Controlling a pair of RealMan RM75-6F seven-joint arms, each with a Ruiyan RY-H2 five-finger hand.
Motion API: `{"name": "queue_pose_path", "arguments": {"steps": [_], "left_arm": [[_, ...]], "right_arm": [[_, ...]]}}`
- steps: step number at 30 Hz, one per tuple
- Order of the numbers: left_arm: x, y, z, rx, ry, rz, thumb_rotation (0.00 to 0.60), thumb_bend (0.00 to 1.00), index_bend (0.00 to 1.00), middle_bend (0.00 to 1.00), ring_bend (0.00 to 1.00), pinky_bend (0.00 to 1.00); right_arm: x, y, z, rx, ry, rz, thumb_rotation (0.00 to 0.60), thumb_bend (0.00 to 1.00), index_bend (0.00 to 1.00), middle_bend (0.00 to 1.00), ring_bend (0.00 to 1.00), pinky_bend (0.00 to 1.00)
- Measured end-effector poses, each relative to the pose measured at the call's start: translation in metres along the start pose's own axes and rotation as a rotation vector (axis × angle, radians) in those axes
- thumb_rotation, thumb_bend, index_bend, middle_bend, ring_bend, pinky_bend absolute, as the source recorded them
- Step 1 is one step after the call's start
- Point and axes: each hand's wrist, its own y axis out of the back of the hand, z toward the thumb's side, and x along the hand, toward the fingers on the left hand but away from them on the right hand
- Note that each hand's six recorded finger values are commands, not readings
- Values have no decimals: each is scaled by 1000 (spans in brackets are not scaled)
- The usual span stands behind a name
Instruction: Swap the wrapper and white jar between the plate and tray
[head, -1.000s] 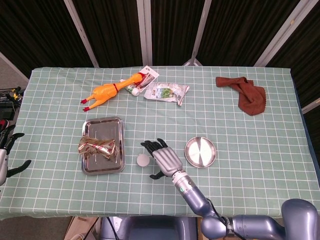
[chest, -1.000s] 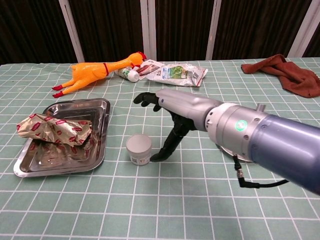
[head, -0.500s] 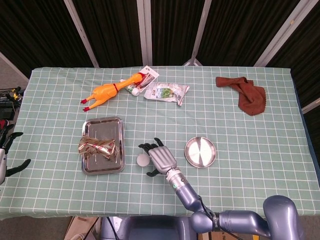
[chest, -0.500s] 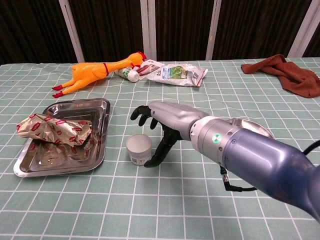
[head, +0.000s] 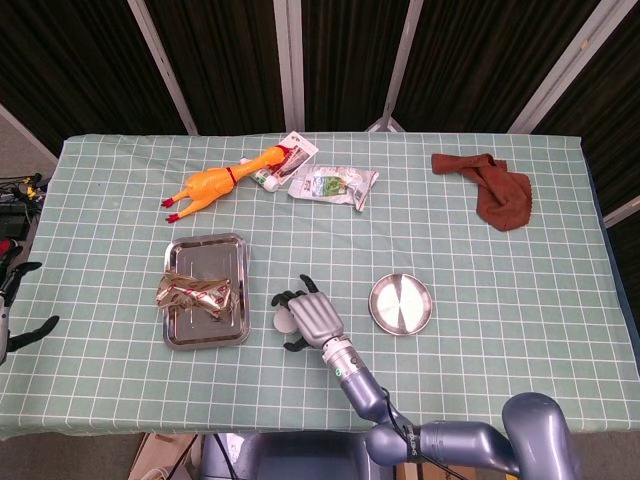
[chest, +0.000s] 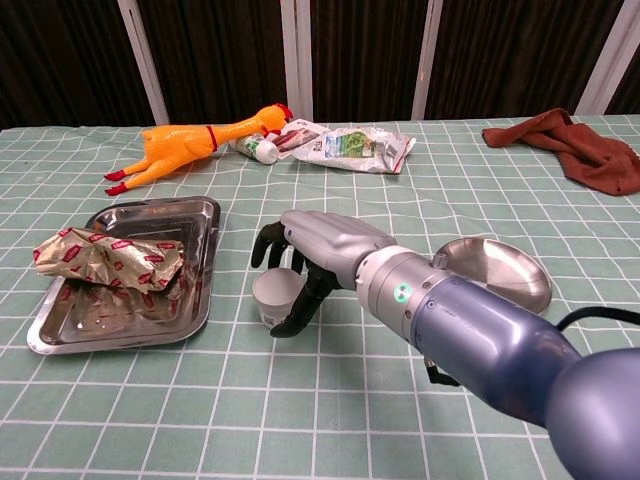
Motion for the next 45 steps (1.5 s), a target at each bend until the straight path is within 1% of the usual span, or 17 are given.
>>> {"name": "queue_pose_path", "arguments": {"steps": [5,14,18,21,25,29,32,35,38,42,45], "left_arm": [[0,2,0,-14,3,12,600,200,262,101,32,196],[-1,2,1,-25,2,12,600,200,262,101,33,201],[-1,2,1,-28,2,10,600,200,263,101,33,207],[0,1,1,-29,2,8,600,201,263,101,33,208],[0,2,0,-24,4,10,600,201,263,101,33,208],[0,4,-2,-18,8,20,600,201,264,102,33,208],[1,5,-4,-11,13,27,600,201,266,105,33,208],[0,5,-3,-13,9,25,600,201,265,106,33,208],[0,4,-1,-9,0,21,600,201,265,107,33,208],[-1,1,3,-2,-9,14,600,201,265,108,33,208],[-2,0,5,5,-12,14,600,201,265,109,33,208]], "right_arm": [[-2,0,-3,4,-8,-18,600,142,405,424,454,80],[-4,0,-5,13,-13,-52,600,238,489,509,545,131],[-4,0,-7,9,-14,-62,600,262,518,528,567,147],[-4,0,-8,1,-12,-68,600,264,521,530,569,149],[-3,7,-7,5,-5,-91,600,264,523,529,569,149],[-2,24,-6,0,5,-129,600,263,524,530,569,149],[0,44,-9,3,4,-166,600,264,524,529,569,149],[3,67,-21,30,-14,-204,600,263,524,530,569,149],[9,90,-42,61,-51,-235,600,264,524,529,569,149],[25,117,-82,106,-127,-257,600,263,524,530,569,141],[41,129,-114,126,-186,-252,600,264,524,530,569,131]]}}
